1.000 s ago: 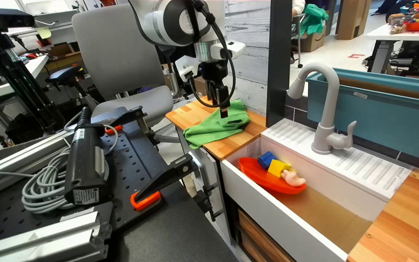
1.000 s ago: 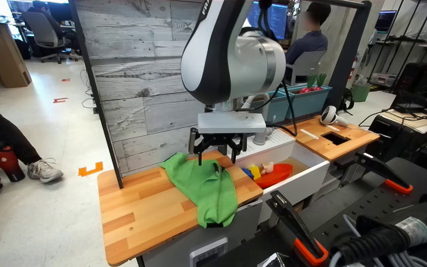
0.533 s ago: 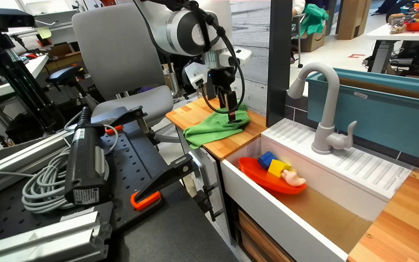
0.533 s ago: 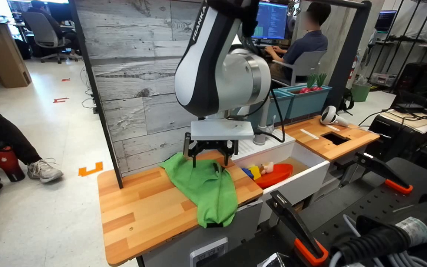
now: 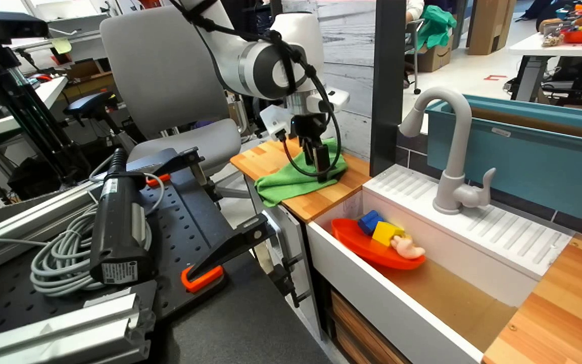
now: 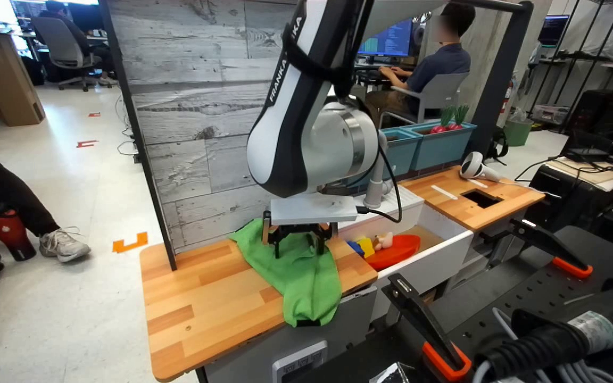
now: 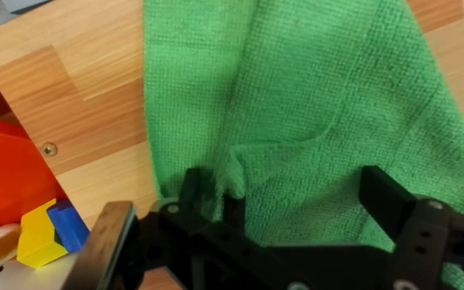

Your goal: Slide the green cloth slightly to the left

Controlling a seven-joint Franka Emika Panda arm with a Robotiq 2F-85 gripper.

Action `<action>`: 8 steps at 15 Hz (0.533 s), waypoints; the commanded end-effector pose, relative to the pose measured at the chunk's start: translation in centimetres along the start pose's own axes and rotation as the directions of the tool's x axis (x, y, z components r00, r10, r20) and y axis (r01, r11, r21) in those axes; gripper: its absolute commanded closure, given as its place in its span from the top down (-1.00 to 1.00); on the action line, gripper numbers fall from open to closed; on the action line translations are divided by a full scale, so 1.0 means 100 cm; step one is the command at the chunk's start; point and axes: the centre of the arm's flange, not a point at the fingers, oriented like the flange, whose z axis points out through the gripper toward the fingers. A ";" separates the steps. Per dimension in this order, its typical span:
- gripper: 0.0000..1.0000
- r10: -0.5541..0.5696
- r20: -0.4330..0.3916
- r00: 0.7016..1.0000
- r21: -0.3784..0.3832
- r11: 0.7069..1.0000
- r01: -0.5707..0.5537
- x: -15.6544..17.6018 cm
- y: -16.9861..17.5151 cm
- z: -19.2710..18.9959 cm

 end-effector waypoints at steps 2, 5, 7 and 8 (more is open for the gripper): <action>1.00 -0.011 0.006 1.000 -0.033 0.999 0.011 0.012 -0.016 0.024; 1.00 -0.037 0.022 0.999 -0.050 0.998 0.038 0.007 -0.025 0.027; 1.00 -0.065 0.031 0.997 -0.059 0.996 0.067 0.000 -0.033 0.030; 1.00 -0.080 0.034 0.996 -0.061 0.995 0.082 -0.004 -0.037 0.031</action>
